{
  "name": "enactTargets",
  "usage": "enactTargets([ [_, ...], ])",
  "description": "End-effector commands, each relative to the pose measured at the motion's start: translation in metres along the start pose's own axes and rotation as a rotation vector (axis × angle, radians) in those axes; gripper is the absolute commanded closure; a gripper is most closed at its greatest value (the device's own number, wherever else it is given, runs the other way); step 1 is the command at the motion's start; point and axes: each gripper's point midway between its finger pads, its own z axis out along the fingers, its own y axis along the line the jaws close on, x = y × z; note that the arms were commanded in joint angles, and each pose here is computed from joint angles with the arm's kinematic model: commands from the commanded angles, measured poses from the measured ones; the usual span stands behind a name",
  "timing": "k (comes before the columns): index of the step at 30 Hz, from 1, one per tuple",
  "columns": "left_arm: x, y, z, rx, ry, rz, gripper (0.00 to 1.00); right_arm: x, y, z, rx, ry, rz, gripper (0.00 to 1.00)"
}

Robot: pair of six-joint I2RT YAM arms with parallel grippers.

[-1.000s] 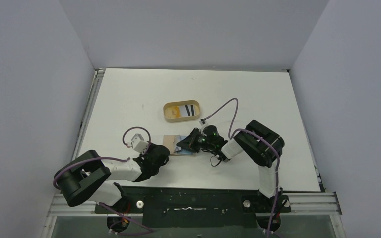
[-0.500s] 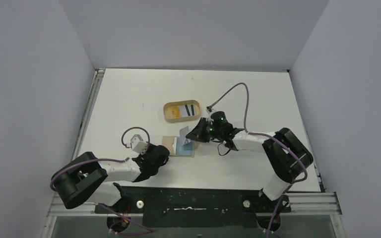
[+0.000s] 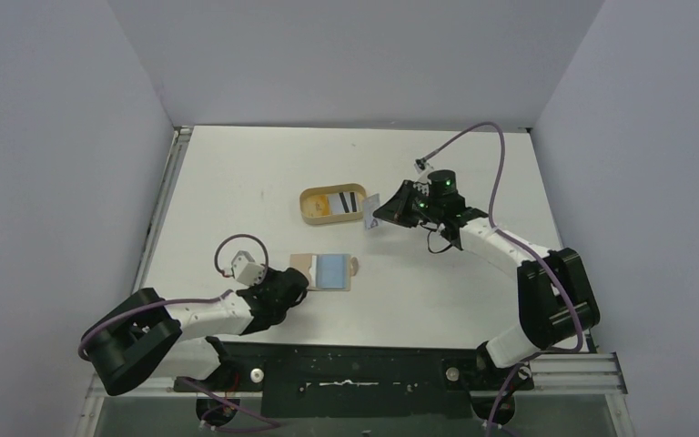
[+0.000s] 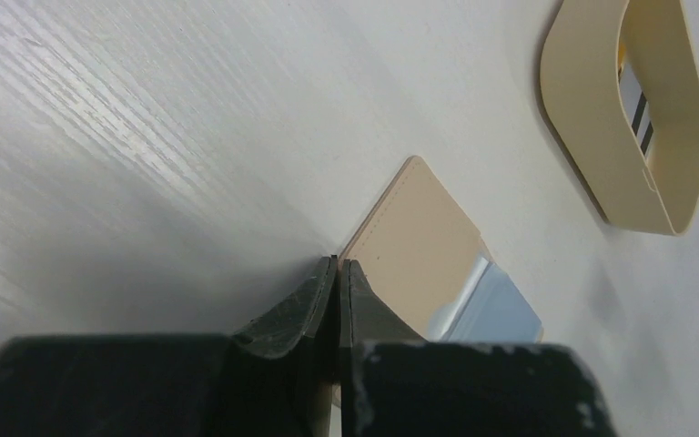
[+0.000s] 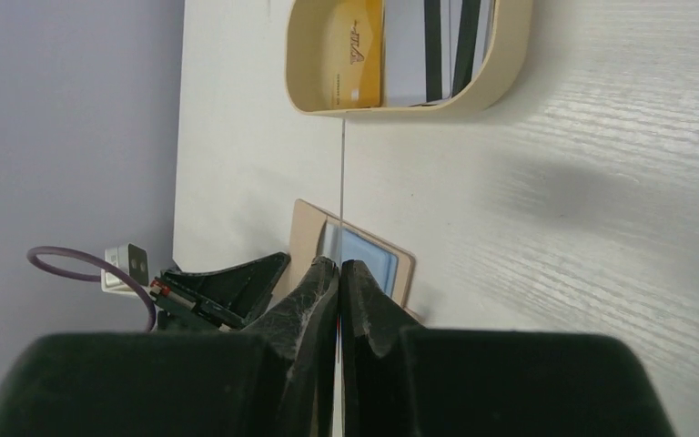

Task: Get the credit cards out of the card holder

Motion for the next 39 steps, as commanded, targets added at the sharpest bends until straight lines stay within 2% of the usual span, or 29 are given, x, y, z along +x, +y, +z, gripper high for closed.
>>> enactTargets([
  [1,-0.006,0.017,0.002,-0.083,-0.021,-0.034,1.00,-0.015,0.016,-0.010,-0.052,-0.010,-0.059,1.00],
  [8,0.001,0.014,0.018,-0.094,0.017,-0.224,1.00,-0.021,0.012,-0.013,-0.058,-0.012,-0.056,1.00],
  [16,0.014,0.003,0.031,-0.081,0.065,-0.298,0.98,-0.027,0.008,-0.018,-0.062,-0.013,-0.059,1.00],
  [22,0.011,-0.002,0.031,-0.073,0.072,-0.286,0.50,-0.032,0.002,-0.022,-0.058,-0.022,-0.053,1.00],
  [23,0.009,-0.001,0.030,-0.074,0.069,-0.283,0.37,-0.033,0.002,-0.022,-0.058,-0.023,-0.053,1.00],
  [24,0.007,-0.002,0.030,-0.069,0.065,-0.276,0.18,-0.034,0.002,-0.023,-0.057,-0.025,-0.054,1.00],
  [25,0.004,-0.003,0.029,-0.064,0.058,-0.267,0.05,-0.035,0.003,-0.023,-0.057,-0.024,-0.060,1.00],
  [30,-0.019,-0.003,0.021,-0.044,-0.003,-0.202,0.03,-0.042,0.003,-0.026,-0.038,-0.022,-0.086,1.00],
  [35,-0.053,-0.020,0.012,0.043,-0.045,-0.081,0.03,-0.054,0.002,-0.021,-0.036,-0.033,-0.111,1.00],
  [39,-0.076,-0.033,0.007,0.123,-0.050,0.000,0.03,-0.069,-0.003,-0.015,0.029,-0.012,-0.168,1.00],
])
